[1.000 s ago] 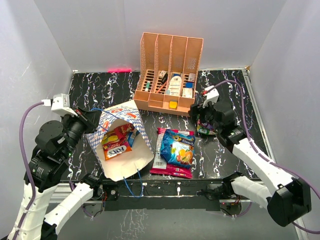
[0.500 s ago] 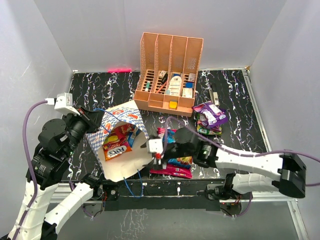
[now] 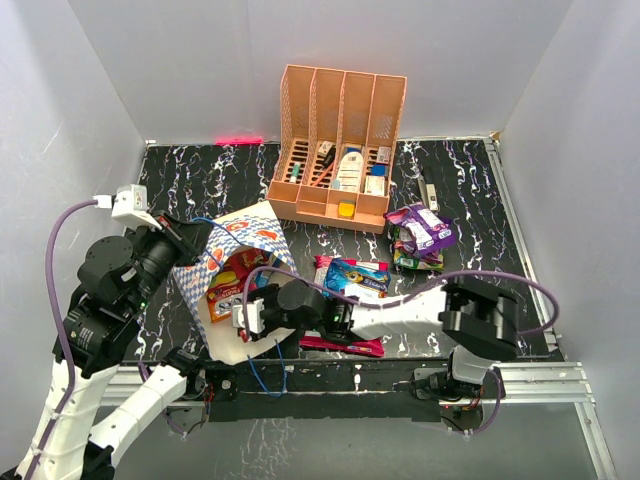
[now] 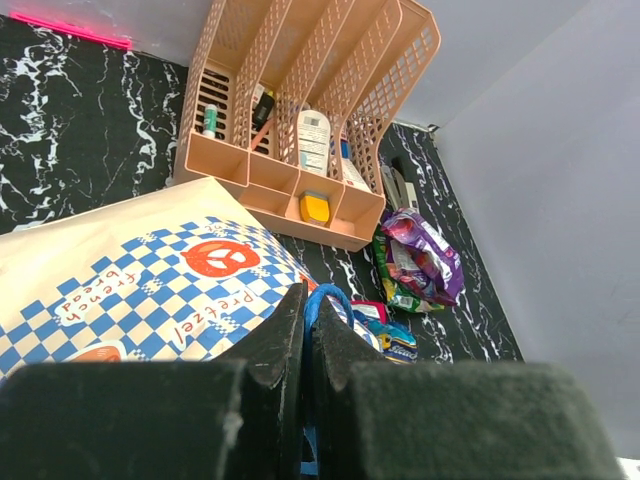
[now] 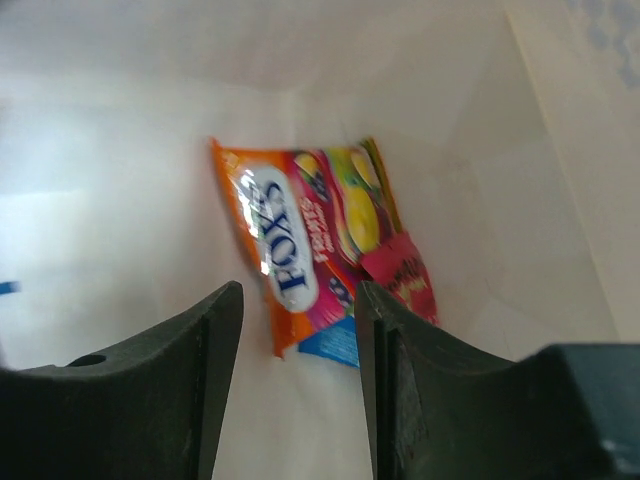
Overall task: Take the snacks out of the paper bag
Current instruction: Take out the snack from the paper bag.
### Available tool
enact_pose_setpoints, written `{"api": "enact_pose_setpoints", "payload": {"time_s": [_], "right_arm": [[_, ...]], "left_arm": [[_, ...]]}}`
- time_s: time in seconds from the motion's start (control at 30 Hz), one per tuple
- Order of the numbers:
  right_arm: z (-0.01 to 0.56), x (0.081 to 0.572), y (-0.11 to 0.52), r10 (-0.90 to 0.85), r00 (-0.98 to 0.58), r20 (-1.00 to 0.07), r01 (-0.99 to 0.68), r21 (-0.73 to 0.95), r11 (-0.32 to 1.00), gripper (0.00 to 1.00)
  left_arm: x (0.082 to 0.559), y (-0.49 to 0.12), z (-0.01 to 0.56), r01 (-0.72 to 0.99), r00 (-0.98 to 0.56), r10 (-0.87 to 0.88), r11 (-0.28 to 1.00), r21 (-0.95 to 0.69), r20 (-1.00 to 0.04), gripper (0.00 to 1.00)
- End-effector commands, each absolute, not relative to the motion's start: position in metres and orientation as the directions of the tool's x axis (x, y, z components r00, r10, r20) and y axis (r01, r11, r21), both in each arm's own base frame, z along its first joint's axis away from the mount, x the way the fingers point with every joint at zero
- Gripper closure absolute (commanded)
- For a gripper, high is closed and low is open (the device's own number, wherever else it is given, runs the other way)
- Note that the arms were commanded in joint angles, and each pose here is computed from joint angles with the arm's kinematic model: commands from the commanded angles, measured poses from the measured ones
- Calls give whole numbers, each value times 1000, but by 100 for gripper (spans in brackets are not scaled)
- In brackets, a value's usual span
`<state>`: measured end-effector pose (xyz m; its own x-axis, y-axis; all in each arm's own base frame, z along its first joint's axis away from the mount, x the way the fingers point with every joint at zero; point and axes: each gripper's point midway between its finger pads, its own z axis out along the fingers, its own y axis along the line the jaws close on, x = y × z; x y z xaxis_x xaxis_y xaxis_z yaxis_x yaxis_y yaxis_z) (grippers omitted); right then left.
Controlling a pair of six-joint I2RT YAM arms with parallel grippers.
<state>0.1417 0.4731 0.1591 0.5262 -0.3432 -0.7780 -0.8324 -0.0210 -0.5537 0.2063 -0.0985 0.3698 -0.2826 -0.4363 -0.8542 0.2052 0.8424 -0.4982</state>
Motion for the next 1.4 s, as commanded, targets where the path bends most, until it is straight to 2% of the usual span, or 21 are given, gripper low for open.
{"api": "enact_pose_setpoints", "payload": {"time_s": [0.0,0.2,0.43,0.87,1.37], "right_arm": [[194,198,484,-388,582,-715,-681,-689,247,51],[160,232,496,-471,523,-710,-664,-686,297,54],[138,261,512,-491,486,-723,-647,-675,354,54],[102,308,513,-555,404,-727,-661,-651,373,42],[115,338,521,-582,379,-719,-608,-668,429,50]], "left_arm": [[204,-103,380,234,-269,-469,815,-529,-841,100],[204,-107,384,246,-281,-477,803,-543,-833,100],[204,-110,387,261,-279,-481,795,-547,-831,100],[204,-111,388,268,-282,-476,795,-544,-833,100],[200,-107,390,263,-276,-476,798,-542,-835,100]]}}
